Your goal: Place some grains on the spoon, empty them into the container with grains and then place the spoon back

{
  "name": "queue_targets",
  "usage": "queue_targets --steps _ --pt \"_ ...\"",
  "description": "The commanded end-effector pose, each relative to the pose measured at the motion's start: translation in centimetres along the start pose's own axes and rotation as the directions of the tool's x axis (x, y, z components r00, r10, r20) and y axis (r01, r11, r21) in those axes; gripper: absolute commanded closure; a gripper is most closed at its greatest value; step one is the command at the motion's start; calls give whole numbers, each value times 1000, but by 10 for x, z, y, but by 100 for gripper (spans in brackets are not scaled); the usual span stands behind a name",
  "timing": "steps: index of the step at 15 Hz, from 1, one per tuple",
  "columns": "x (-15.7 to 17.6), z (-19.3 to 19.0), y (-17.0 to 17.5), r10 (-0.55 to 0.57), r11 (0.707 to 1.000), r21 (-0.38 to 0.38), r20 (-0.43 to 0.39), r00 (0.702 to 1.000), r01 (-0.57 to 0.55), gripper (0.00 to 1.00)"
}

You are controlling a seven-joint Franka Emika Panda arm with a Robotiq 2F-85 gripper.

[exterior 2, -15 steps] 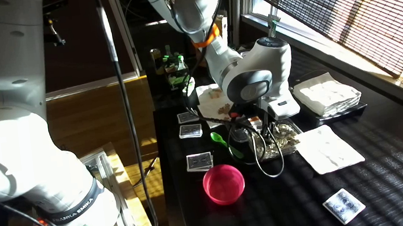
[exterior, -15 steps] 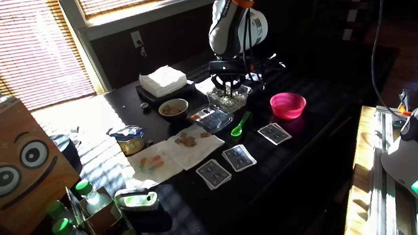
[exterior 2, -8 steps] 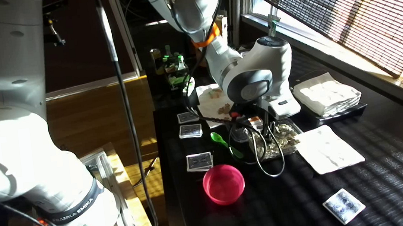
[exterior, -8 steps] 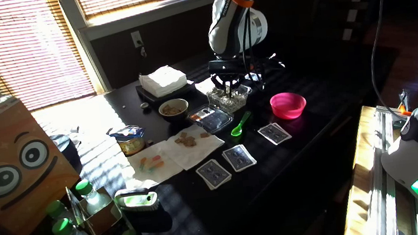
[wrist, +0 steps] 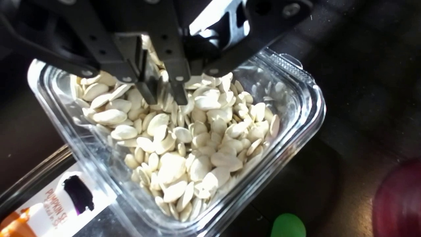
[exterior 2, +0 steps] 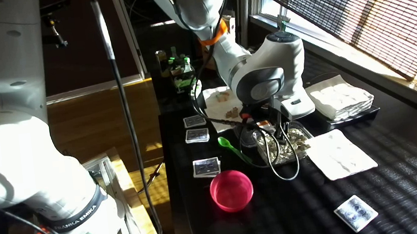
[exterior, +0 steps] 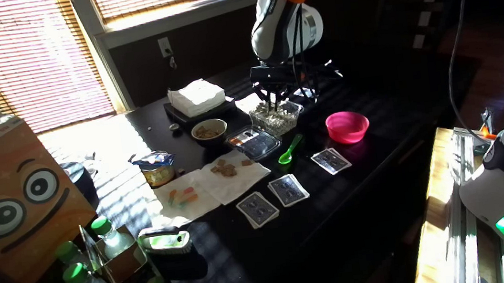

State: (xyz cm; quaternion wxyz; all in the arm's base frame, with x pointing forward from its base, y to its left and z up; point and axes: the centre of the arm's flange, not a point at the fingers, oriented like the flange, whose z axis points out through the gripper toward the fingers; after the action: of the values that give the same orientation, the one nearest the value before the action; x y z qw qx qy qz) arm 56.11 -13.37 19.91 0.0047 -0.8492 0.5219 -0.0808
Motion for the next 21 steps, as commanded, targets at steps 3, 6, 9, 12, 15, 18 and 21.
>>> queue_targets --steps 3,6,9,12,15,18,21 --pt "-1 -18 -2 18 999 27 -16 1000 -17 96" --pt "-1 -21 -4 16 999 32 -16 1000 -15 96" --pt "-4 -27 -4 8 999 39 -6 1000 -7 96" --pt "-12 -44 -1 -23 997 72 23 999 21 96" --pt "-28 -69 5 -84 989 128 47 995 78 96" --pt "-49 -97 7 -201 964 190 47 979 188 96" --pt "-72 -116 9 -327 923 230 54 943 307 96"
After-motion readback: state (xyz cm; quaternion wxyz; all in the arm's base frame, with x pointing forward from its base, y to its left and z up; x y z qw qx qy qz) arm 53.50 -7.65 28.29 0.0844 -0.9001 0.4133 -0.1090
